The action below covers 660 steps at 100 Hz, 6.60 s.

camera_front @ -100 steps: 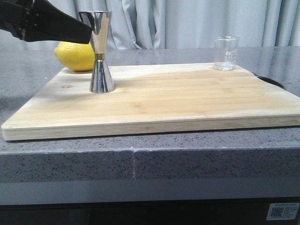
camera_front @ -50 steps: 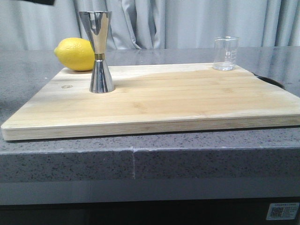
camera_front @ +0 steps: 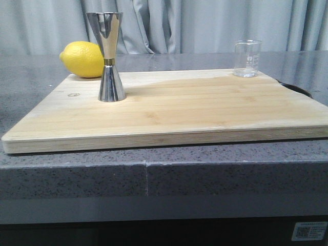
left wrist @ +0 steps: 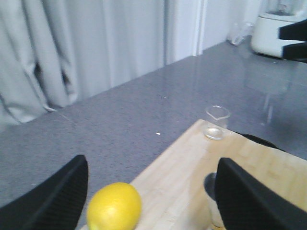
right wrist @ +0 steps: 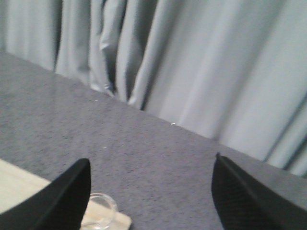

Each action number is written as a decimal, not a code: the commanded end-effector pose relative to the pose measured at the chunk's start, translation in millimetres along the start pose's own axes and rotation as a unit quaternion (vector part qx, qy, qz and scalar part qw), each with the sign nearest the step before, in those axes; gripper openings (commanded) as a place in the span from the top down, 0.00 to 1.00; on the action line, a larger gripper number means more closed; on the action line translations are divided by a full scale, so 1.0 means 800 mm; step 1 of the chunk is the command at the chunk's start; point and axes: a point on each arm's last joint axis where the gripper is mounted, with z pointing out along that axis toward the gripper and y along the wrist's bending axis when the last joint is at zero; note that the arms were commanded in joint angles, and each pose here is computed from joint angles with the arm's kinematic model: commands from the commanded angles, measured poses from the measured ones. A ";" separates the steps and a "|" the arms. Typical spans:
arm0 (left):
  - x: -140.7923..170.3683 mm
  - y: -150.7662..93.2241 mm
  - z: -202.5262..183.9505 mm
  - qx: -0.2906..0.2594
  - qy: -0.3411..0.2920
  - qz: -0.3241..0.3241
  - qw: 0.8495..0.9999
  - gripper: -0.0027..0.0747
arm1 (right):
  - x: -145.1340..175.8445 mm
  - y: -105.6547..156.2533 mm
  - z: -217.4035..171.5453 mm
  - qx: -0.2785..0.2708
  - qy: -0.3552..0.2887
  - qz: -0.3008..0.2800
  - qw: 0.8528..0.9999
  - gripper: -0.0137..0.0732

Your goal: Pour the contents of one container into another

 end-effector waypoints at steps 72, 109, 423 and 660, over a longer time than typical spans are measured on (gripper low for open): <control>-0.033 -0.094 -0.122 -0.389 -0.106 0.031 0.915 0.37 | -0.029 0.007 -0.195 0.288 -0.059 -0.002 0.956 0.29; 0.081 -0.124 -0.123 -0.399 -0.066 -0.048 0.913 0.37 | 0.048 0.051 -0.234 0.279 -0.048 0.001 0.959 0.29; 0.205 -0.181 -0.154 -0.448 -0.151 -0.027 0.881 0.99 | 0.103 0.093 -0.255 0.230 -0.087 0.006 0.969 0.92; 0.240 -0.191 -0.155 -0.446 -0.133 0.010 0.885 0.99 | 0.105 0.091 -0.255 0.238 -0.080 0.006 0.968 0.92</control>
